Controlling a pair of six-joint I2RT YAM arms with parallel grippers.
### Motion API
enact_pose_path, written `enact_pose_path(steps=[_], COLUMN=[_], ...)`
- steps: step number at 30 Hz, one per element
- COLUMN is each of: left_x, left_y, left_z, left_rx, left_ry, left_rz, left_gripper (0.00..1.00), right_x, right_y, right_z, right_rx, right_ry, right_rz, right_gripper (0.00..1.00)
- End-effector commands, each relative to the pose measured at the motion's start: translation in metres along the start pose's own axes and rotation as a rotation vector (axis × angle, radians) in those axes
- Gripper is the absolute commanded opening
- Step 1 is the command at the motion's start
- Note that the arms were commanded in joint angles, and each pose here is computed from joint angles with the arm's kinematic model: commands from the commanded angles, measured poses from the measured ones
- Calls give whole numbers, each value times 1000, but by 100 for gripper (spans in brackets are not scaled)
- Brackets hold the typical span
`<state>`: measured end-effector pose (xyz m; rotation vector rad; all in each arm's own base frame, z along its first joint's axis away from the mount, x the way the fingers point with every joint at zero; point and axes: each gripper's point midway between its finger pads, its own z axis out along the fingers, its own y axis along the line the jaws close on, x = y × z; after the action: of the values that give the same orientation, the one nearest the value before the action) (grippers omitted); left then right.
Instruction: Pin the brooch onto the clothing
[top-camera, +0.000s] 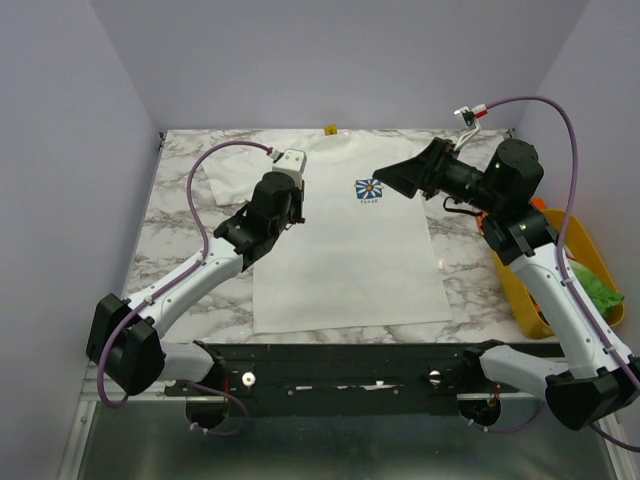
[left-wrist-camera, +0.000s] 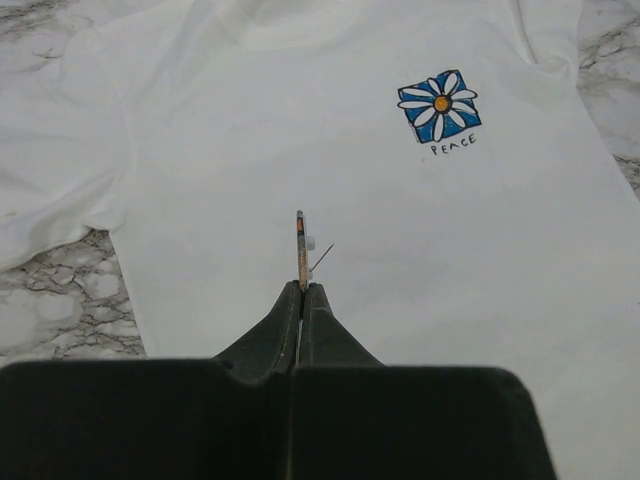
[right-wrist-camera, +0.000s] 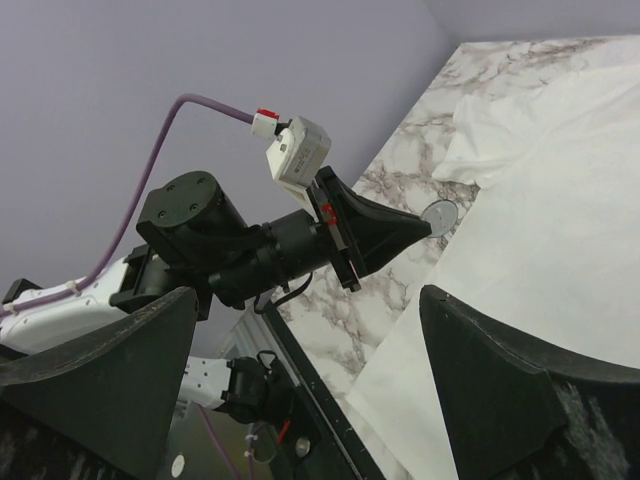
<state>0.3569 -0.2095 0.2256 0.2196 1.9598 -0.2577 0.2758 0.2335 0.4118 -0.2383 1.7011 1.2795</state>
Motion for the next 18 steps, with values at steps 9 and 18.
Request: enact_pose_path(steps=[9,18], left_x=[-4,-2], left_y=[1,7], left_z=[-2,-9], left_rx=[3,-12], left_ry=[-26,-39], left_rz=[3,14], left_gripper=[0,0], right_x=[-9,-9], right_y=[13,12], right_z=[1,0], right_rx=[-50,-56], right_ry=[-29,-54], right_rz=[-5,1], right_gripper=[100,100])
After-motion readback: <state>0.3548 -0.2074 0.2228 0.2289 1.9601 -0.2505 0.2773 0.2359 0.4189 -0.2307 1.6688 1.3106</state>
